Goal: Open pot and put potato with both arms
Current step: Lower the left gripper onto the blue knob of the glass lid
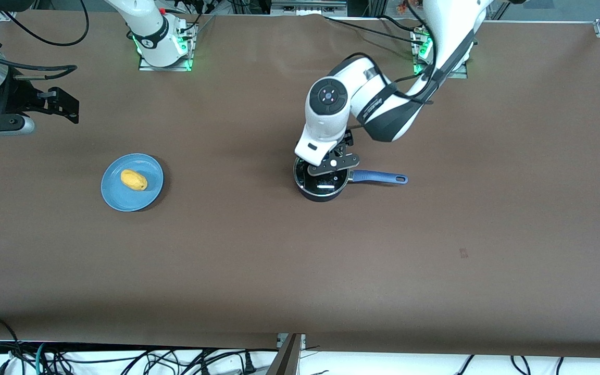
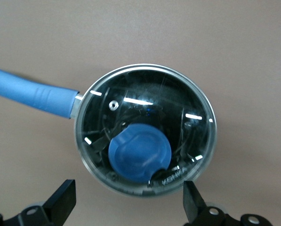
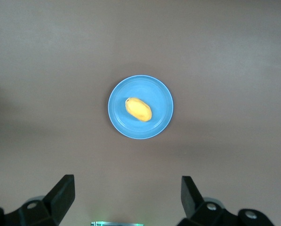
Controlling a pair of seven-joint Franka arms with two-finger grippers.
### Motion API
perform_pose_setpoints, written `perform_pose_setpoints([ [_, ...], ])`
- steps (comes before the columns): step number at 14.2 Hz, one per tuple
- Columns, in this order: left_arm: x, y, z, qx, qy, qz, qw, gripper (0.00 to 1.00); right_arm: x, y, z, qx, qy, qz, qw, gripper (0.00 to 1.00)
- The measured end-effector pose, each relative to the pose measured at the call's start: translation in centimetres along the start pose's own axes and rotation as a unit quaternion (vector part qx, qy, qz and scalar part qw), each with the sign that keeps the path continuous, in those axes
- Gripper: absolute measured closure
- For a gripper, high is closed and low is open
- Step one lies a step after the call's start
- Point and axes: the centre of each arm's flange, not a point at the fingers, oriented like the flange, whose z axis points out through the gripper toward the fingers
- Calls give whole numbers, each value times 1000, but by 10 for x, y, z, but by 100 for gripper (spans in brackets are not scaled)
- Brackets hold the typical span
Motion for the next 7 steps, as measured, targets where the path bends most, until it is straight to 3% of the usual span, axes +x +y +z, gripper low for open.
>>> perform_pose_setpoints([
  [7, -1, 10, 23, 9, 3, 12, 1000, 0, 0, 0, 0, 0, 0, 0, 1000, 0],
])
